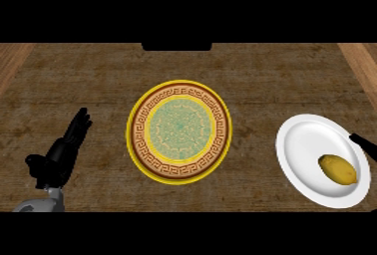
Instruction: Pick the lemon from the plate and place it in the plate
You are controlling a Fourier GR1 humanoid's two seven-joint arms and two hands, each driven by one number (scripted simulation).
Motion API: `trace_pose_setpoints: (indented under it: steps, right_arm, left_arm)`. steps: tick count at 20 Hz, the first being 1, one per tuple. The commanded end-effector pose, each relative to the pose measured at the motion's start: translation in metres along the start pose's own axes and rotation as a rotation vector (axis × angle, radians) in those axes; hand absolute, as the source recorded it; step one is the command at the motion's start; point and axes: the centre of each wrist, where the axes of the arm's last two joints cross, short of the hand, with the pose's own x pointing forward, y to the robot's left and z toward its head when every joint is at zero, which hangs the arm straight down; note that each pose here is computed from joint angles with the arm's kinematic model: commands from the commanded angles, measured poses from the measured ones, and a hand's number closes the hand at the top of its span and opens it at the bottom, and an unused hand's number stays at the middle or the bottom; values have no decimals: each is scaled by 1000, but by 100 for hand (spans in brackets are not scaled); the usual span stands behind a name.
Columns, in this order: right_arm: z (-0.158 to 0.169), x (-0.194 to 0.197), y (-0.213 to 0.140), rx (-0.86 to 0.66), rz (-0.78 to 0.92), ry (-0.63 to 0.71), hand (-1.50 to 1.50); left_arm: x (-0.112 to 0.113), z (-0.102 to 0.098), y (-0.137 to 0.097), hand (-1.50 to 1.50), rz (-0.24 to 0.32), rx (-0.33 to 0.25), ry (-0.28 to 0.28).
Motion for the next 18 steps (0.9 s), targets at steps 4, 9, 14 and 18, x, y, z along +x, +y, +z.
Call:
trace_pose_setpoints:
  steps: [4,9,14,18]
  right_arm:
    - [-12,-5,16,15,35,17,-150]
    - [-24,-16,29,-3,62,75,-150]
    - [-50,-6,56,22,60,42,-150]
    - [-55,-3,62,114,79,-23,150]
  left_arm:
    - [-20,-7,11,0,16,-9,16]
    - [-5,2,16,0,9,6,1]
    - [-3,-7,6,0,-8,9,3]
    - [5,-1,-12,0,5,12,9]
